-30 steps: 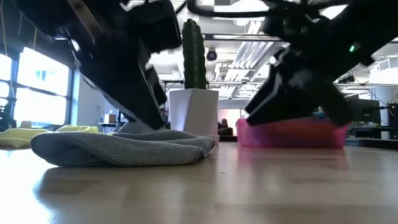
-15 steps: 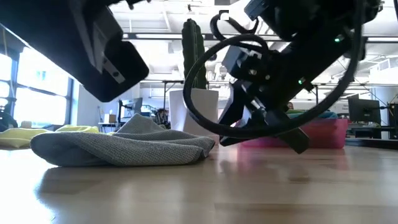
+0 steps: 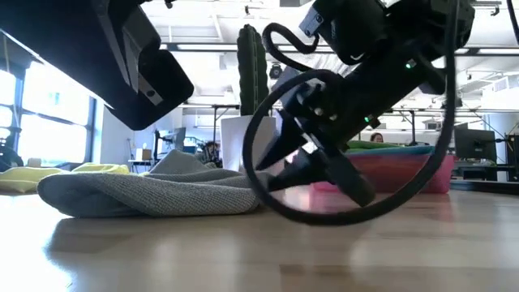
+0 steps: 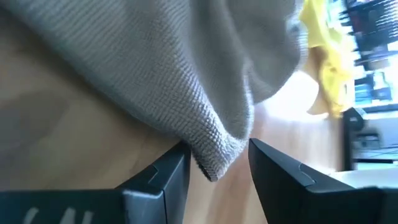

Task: Fold microfiber towels
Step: Fold the gray towel

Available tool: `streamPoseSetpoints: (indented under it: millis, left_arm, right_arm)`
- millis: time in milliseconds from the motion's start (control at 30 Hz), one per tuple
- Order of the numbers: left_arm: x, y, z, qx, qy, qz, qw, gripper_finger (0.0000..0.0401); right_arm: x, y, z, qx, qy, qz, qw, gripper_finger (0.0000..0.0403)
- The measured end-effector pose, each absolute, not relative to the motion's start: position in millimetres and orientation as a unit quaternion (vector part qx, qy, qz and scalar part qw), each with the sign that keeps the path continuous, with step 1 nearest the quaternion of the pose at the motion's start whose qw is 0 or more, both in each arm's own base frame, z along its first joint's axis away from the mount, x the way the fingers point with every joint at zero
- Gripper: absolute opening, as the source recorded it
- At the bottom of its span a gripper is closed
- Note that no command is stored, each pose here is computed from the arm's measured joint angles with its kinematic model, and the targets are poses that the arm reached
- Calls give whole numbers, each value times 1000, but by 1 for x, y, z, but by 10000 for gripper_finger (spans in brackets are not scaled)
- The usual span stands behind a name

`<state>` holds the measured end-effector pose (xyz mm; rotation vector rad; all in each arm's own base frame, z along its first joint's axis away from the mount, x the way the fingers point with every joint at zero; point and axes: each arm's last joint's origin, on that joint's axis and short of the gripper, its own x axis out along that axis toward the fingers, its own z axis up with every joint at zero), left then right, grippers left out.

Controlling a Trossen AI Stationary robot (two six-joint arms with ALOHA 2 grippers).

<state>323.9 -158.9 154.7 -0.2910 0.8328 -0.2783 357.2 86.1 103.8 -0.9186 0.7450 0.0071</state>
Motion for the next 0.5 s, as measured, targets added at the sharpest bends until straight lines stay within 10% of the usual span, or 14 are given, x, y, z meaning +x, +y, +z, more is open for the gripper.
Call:
streamPoseSetpoints:
  millis: [233, 500]
  left_arm:
    - [324, -159, 155, -140, 402, -134, 895, 0]
    - [324, -159, 155, -140, 403, -134, 895, 0]
  right_arm:
    - [359, 87, 105, -447, 336, 6, 829, 134]
    - [359, 87, 104, -420, 339, 0, 842, 11]
